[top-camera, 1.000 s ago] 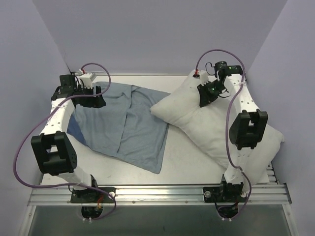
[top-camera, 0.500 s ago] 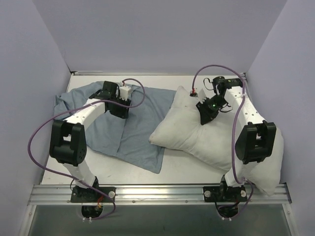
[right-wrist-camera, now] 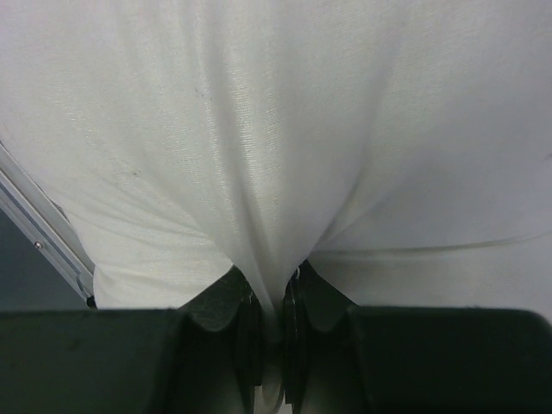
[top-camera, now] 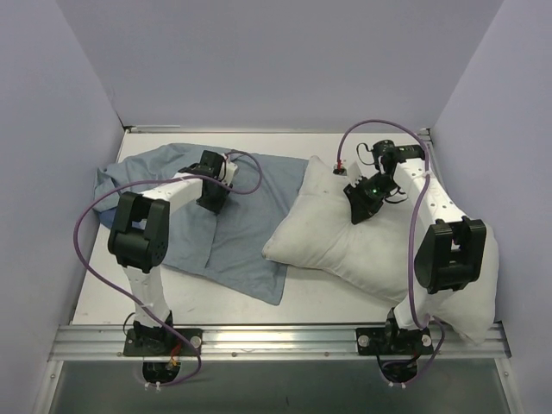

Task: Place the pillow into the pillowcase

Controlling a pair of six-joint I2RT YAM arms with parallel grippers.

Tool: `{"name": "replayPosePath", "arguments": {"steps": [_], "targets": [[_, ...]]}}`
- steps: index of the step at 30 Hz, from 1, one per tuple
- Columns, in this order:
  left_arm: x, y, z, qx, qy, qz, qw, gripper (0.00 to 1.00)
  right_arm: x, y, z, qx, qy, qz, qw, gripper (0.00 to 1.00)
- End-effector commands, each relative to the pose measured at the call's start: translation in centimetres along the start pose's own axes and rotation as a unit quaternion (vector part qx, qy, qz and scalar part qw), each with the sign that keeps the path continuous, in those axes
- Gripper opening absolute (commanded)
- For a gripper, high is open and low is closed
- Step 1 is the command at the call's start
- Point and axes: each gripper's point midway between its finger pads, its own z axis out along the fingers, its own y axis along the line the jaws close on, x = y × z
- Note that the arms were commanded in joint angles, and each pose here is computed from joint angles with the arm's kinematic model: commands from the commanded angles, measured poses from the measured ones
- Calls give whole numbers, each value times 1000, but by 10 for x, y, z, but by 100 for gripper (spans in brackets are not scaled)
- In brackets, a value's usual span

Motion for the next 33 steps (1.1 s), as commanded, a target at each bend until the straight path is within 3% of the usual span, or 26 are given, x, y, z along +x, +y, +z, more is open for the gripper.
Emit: {"name": "replayPosePath", "arguments": {"steps": [1, 8, 11, 12, 15, 16, 17, 20, 23, 28, 33], "targets": [[-28, 26, -3, -66, -32, 4, 997, 41, 16, -2, 1, 3, 39, 18, 999, 0], [-38, 33, -26, -53, -65, -6, 996, 22, 21, -6, 4, 6, 50, 16, 999, 0], [-39, 37, -29, -50, -70, -4, 996, 3, 19, -5, 3, 6, 46, 15, 999, 0], [-40, 36, -28, -43, -72, -7, 996, 0, 16, -6, 3, 9, 43, 17, 999, 6], [-40, 37, -29, -15, -77, -24, 997, 0, -4, -12, -10, 32, 8, 41, 999, 48], [-42, 35, -30, -7, -80, -26, 996, 0, -13, -13, -14, 32, -13, 49, 998, 80], [-42, 32, -31, 8, -80, -27, 996, 0, -29, -14, -27, 40, -42, 52, 997, 99], [-39, 26, -34, 26, -78, -27, 996, 0, -61, -20, -49, 62, -103, 40, 992, 100], [-41, 23, -36, 35, -81, -27, 996, 0, -77, -18, -52, 50, -123, 8, 991, 100], [-42, 18, -38, 55, -80, -29, 995, 0, -70, -8, -36, -6, -91, -74, 993, 100], [-42, 10, -45, 92, -83, -43, 991, 0, -45, 5, 9, -80, -32, -108, 990, 100]]}}
